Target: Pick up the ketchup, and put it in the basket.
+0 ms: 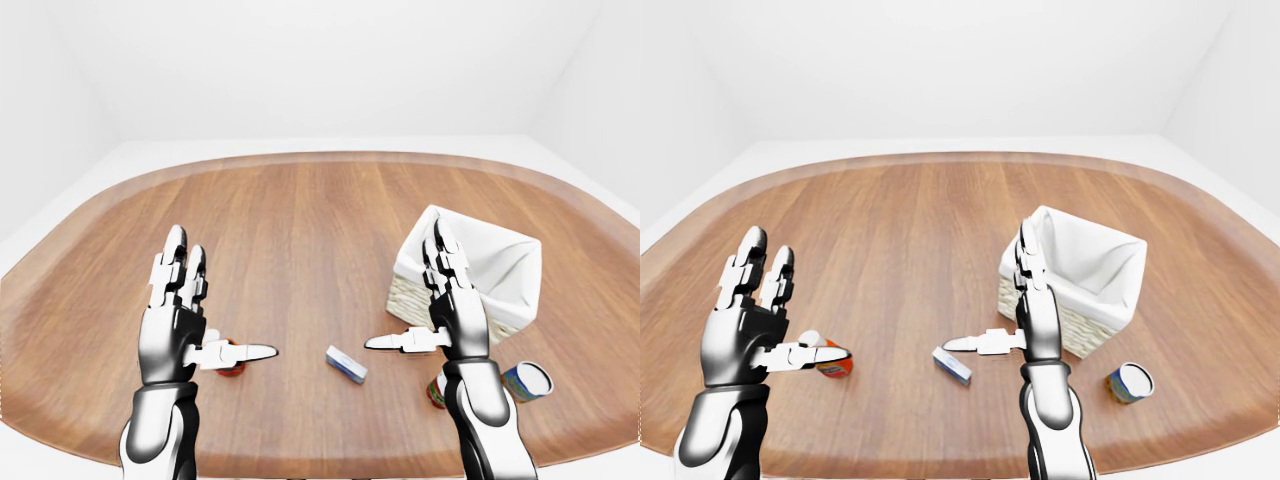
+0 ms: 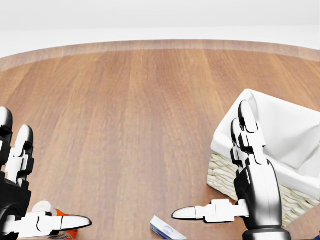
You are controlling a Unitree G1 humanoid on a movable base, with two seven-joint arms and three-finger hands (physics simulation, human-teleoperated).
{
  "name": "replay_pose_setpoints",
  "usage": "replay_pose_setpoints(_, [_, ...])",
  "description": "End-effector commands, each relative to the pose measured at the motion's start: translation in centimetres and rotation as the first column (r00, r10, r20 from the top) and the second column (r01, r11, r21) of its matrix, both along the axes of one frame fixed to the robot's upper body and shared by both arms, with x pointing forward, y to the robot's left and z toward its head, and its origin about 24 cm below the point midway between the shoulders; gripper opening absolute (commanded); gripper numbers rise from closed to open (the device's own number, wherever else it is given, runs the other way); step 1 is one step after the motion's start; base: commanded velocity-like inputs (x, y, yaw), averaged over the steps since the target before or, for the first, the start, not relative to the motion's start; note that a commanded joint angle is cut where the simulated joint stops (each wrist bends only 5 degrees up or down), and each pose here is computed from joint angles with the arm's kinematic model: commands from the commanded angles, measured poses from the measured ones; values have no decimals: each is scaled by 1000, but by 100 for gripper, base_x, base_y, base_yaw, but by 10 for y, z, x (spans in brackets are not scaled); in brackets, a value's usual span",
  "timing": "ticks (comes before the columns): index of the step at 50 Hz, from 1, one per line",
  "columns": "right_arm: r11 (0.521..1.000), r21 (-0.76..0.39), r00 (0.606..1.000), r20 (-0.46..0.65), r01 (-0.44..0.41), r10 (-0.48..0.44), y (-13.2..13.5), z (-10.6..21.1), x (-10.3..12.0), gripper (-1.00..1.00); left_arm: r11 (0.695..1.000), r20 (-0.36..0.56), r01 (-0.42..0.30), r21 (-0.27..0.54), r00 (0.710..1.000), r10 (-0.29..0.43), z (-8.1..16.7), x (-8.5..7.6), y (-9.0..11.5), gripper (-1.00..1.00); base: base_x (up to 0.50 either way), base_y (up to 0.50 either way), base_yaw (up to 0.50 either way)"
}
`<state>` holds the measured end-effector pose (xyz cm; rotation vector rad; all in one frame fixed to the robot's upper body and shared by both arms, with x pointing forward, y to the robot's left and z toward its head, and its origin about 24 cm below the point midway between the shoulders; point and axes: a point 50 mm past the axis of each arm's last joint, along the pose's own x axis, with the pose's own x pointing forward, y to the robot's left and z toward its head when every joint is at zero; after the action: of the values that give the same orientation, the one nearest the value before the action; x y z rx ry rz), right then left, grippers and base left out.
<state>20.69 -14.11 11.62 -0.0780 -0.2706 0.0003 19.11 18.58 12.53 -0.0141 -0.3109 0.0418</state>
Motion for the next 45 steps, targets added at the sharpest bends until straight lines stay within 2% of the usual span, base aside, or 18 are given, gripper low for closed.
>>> replay_pose_setpoints(1, [1000,1,1000,2,-1,1,0,1,0,100,1000,-1,1,2,1000,-1,0,0,0,100,50,0,0])
replay_pose_setpoints(9, [1000,3,1000,3,17,-17,-1,0,0,100,1000,-5,-2,1,1000,2,-1,0,0,100,50,0,0])
replay_pose_setpoints(17, [999,10,999,-5,31,-31,-3,-2,2,100,1000,-15,-4,11,1000,4,-2,-1,-1,100,0,0,0])
replay_pose_setpoints(20, [1000,11,1000,-1,28,-28,-4,-1,1,100,1000,7,-25,7,1000,25,2,-5,2,100,0,0,0])
replay_pose_setpoints(25, [1000,9,1000,-6,24,-24,-3,-1,0,100,999,-48,-42,23,998,43,-8,-7,6,100,0,0,0])
replay_pose_setpoints(31, [1000,8,1000,0,21,-21,-2,0,-1,100,996,-77,-85,40,993,88,-13,-14,17,100,0,0,0])
replay_pose_setpoints(36, [1000,8,1000,-10,18,-18,-1,-2,0,100,990,-132,-124,72,982,133,-28,-17,28,100,0,0,0])
replay_pose_setpoints(45, [1000,8,1000,-5,16,-16,-1,-1,0,100,980,-152,-168,108,971,184,-43,-13,42,100,0,0,0])
